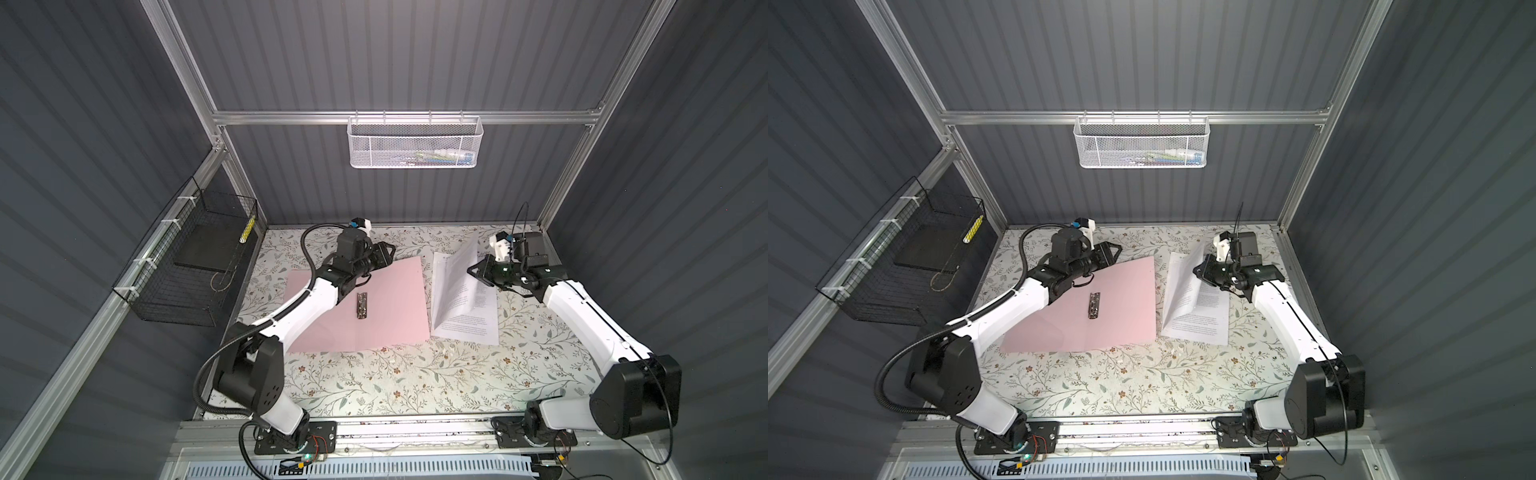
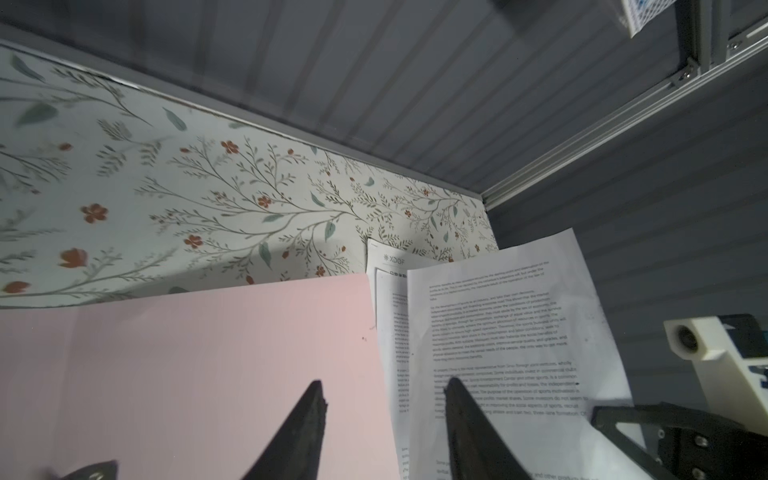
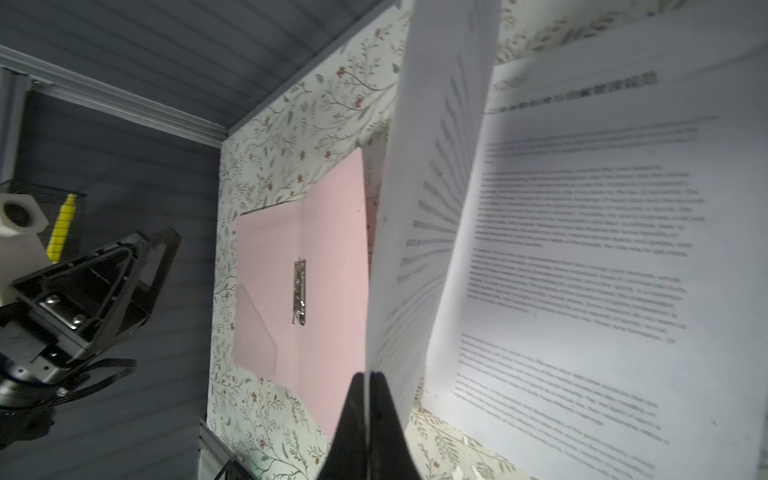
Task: Put the files into the folder
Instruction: 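Lift the white sheet with the right gripper and carry it toward the folder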
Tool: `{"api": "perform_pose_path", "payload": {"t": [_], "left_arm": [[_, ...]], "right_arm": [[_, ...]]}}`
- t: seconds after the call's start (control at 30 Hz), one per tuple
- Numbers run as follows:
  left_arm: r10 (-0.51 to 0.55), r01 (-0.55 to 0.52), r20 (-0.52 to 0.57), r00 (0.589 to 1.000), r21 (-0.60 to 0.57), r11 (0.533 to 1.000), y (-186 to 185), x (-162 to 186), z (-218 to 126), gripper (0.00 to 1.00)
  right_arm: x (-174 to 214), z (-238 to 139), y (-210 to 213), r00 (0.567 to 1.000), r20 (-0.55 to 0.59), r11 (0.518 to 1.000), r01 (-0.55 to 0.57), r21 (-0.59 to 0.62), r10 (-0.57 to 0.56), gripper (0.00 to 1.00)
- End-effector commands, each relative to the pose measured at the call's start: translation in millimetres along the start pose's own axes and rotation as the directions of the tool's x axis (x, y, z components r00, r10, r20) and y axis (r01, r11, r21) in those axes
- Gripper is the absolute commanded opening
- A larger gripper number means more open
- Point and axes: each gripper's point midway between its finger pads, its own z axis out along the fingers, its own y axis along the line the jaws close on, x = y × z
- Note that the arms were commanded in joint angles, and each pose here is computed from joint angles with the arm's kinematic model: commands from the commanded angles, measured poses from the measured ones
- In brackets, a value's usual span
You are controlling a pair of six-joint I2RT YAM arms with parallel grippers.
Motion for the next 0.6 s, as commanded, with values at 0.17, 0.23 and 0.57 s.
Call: {"api": "perform_pose_path", "payload": {"t": [0.17, 0.23, 0.57], "left_arm": [[-0.023, 0.018, -0.019, 1.000, -0.208, 0.978, 68.2, 23.2, -42.1, 0.48], [-0.036, 0.034, -0.003, 0.999, -0.234, 0.972, 77.0, 24.5, -53.5, 0.48], [-0.051, 0.060, 0.038, 0.998, -0.290, 0.955, 103.8, 31.6, -94.0, 0.51]], "right_arm": [[-31.2, -42.3, 99.4, 0.973, 0.130, 0.977, 0.200, -0.079, -0.189, 0.00], [-32.0, -49.9, 122.0, 0.963, 0.151, 0.963, 0.242, -0.116, -0.223, 0.00], [-5.3, -7.4, 199.2, 0.951, 0.085, 0.890, 0.310, -0.335, -0.299, 0.00]]}}
